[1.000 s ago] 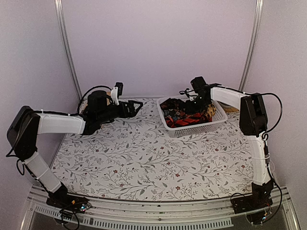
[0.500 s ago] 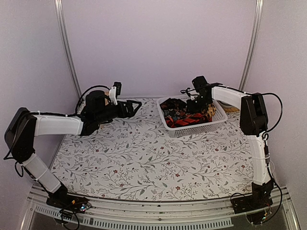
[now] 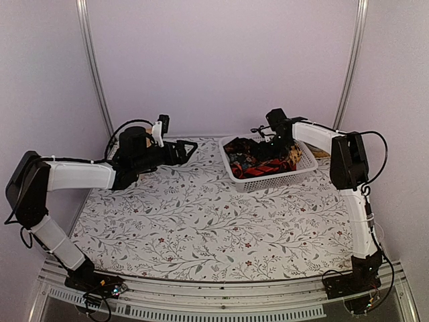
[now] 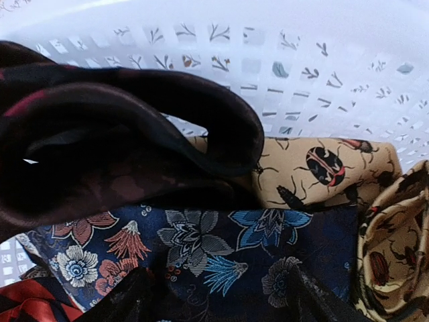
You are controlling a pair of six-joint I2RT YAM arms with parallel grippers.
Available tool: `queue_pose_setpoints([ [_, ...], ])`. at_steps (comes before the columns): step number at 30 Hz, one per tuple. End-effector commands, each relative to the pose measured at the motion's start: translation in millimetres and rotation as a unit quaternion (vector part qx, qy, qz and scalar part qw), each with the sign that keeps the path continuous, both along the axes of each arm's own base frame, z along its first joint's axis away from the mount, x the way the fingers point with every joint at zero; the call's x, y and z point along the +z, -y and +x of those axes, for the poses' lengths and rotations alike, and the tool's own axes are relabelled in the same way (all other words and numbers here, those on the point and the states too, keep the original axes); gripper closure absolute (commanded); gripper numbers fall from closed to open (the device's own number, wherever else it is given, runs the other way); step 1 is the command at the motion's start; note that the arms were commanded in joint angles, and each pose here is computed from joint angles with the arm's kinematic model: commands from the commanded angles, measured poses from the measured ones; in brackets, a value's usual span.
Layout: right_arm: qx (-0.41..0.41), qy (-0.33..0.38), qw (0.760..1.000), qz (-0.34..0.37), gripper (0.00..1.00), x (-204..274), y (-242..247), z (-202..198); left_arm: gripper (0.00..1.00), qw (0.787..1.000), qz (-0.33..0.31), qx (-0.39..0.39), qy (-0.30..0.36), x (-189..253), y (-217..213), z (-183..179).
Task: Roll the ties
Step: Pick up the tie from the bin.
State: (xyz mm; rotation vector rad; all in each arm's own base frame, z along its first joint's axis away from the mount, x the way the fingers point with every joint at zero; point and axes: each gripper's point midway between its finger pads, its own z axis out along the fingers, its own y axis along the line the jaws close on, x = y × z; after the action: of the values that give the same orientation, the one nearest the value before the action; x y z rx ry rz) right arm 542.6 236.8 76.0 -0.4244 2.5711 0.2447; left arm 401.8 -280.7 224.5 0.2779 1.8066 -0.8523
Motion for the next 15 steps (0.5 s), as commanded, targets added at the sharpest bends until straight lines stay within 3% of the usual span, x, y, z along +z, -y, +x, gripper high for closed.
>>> queue_pose_setpoints([
  [1, 0.002, -0.074, 0.997, -0.026, 0.3, -65, 9, -15, 0.0, 1.0, 0.008, 0.007, 0.007, 4, -8, -1],
  [5, 0.002, -0.086, 0.996, -0.028, 0.37, -73, 12, -18, 0.0, 1.0, 0.01, 0.008, 0.005, 2, -9, -1],
  [12, -0.001, -0.047, 0.999, -0.012, 0.92, -43, 8, -6, 0.0, 1.0, 0.01, 0.009, 0.004, 1, -8, 0],
  [15, -0.002, -0.037, 0.999, 0.0, 1.0, -31, 8, -2, 0.0, 1.0, 0.008, 0.009, 0.005, 2, -8, 1],
])
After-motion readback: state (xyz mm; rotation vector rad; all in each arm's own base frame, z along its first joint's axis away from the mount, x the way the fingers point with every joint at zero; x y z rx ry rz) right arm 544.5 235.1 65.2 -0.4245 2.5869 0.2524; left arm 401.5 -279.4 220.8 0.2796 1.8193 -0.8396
